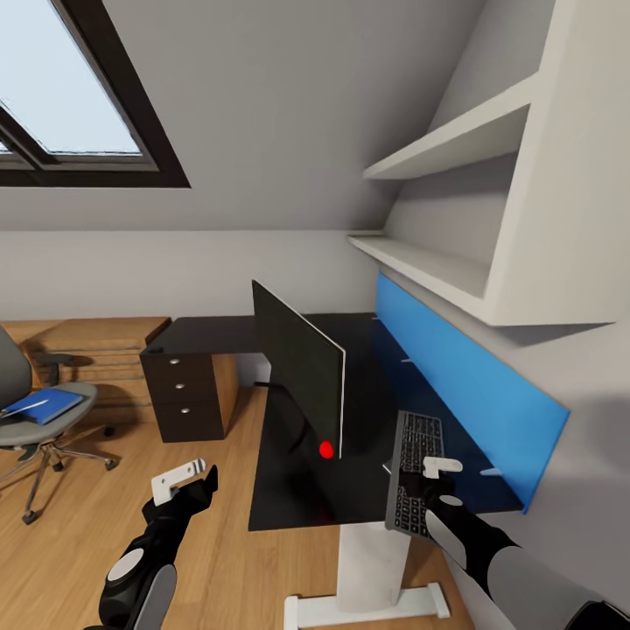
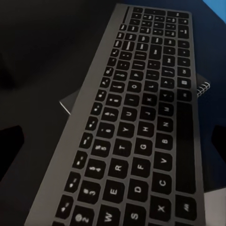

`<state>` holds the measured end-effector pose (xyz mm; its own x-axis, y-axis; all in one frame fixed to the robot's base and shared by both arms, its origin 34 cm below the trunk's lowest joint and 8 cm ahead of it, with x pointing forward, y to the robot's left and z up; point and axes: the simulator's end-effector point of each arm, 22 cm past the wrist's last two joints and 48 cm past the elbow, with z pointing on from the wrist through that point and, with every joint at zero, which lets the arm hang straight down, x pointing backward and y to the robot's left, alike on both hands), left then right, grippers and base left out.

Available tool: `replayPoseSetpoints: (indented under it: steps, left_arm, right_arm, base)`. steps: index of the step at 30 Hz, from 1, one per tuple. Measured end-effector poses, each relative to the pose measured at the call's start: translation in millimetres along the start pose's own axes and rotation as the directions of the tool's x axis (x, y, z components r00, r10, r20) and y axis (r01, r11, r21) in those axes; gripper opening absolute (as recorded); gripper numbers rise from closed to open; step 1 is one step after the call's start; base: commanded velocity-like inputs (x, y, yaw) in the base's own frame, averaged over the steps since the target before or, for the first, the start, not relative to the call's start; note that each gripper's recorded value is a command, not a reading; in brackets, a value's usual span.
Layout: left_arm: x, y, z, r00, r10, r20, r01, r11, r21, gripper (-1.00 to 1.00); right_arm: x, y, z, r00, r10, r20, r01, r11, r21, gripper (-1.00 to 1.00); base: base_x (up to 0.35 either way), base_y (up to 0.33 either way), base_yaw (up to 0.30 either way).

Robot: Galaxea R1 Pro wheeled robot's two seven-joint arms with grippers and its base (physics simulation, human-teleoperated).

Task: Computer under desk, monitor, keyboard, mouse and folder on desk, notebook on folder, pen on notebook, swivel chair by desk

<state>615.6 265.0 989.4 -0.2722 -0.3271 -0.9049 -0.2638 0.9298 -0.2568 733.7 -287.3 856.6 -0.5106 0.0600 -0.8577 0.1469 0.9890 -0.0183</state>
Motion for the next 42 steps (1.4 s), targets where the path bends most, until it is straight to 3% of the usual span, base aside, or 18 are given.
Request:
replayPoseSetpoints:
  steps: [6, 11, 16, 30, 42]
  left_arm:
    - [6, 2, 3.7, 1.0, 0.001, -0.001, -0.001, 1.0, -0.001, 1.0]
    - [11, 3, 6.7, 1.0, 0.001, -0.001, -0.001, 1.0, -0.001, 1.0]
    - [16, 4, 9.7, 1.0, 0.001, -0.001, -0.001, 1.0, -0.001, 1.0]
    - [32, 8, 18.0, 1.0, 0.001, -0.002, -0.001, 1.0, -0.001, 1.0]
    - [47, 12, 24.9, 1.0, 0.001, -0.002, -0.001, 1.0, -0.001, 1.0]
  right_arm:
    - [4, -3, 5.1, 1.0, 0.019, 0.0, -0.019, 1.0, 0.007, 1.0]
    - [7, -24, 11.2, 0.993, 0.12, -0.005, -0.119, 0.991, 0.055, 1.0]
    - [13, -36, 15.8, 0.985, 0.171, -0.007, -0.17, 0.982, 0.08, 1.0]
    - [26, -42, 27.4, 0.97, 0.241, -0.005, -0.24, 0.966, 0.096, 1.0]
    - [39, -34, 37.8, 0.935, 0.355, -0.017, -0.354, 0.934, 0.058, 1.0]
  base:
    - [0.0, 0.0, 0.0]
    - [0.0, 0.0, 0.0]
    - [0.0, 0.0, 0.0]
    - [0.0, 0.0, 0.0]
    - [0.0, 0.0, 0.0]
